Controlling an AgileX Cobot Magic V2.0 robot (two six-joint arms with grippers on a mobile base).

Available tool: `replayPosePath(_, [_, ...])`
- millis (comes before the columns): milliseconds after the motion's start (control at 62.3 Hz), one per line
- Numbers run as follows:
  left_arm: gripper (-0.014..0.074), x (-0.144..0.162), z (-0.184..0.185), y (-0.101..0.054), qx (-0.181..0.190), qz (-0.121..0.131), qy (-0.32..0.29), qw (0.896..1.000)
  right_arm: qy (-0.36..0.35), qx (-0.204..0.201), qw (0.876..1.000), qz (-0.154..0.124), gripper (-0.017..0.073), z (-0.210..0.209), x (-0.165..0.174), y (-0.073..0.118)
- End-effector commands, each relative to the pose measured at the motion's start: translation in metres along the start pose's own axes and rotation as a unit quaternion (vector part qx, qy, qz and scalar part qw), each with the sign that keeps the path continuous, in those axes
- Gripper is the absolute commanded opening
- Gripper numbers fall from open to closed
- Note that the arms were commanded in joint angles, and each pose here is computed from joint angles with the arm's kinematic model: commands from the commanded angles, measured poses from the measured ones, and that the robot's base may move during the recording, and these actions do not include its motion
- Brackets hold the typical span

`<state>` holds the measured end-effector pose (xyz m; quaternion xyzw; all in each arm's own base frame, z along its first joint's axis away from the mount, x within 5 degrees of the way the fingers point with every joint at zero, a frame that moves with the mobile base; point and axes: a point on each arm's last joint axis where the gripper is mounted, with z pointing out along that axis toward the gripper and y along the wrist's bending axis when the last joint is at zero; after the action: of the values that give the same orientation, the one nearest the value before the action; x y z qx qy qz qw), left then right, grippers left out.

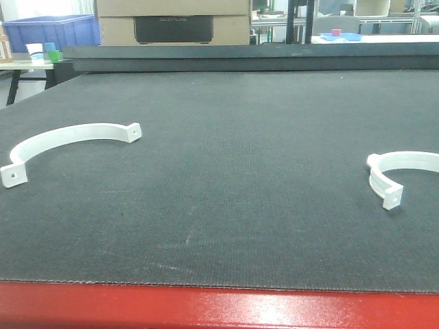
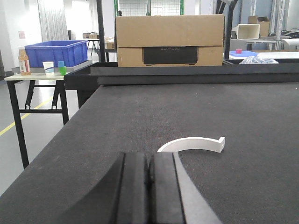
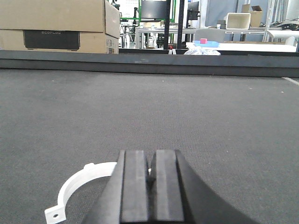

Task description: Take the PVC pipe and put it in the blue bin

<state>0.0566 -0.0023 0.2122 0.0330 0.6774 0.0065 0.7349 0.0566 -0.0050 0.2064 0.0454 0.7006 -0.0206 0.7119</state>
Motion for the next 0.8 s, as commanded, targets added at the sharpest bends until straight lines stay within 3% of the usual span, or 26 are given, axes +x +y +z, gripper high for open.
replayPosePath(0, [-0.0111,-0.002,0.0,0.0,0.0,0.0,-0.008,1.0,-0.01,0.003,1.0,-0.005,-0.0168,0.0,-0.002,0.0])
replayPosePath(241, [-0.0111,-0.002,0.0,0.0,0.0,0.0,-0.008,1.0,-0.01,0.003,1.0,-0.005,-0.0168,0.0,-0.002,0.0])
replayPosePath(385, [-0.0111,-0.002,0.0,0.0,0.0,0.0,-0.008,1.0,-0.019,0.002,1.0,0.023,-0.0168,0.0,-0.004,0.0])
replayPosePath(546, [-0.0111,-0.002,0.0,0.0,0.0,0.0,-0.008,1.0,-0.054,-0.003,0.998,0.026,-0.0168,-0.006,-0.034,0.001])
replayPosePath(787, [-0.0111,-0.002,0.0,0.0,0.0,0.0,-0.008,1.0,-0.013,-0.03,0.999,0.042,-0.0168,-0.021,-0.078,0.008])
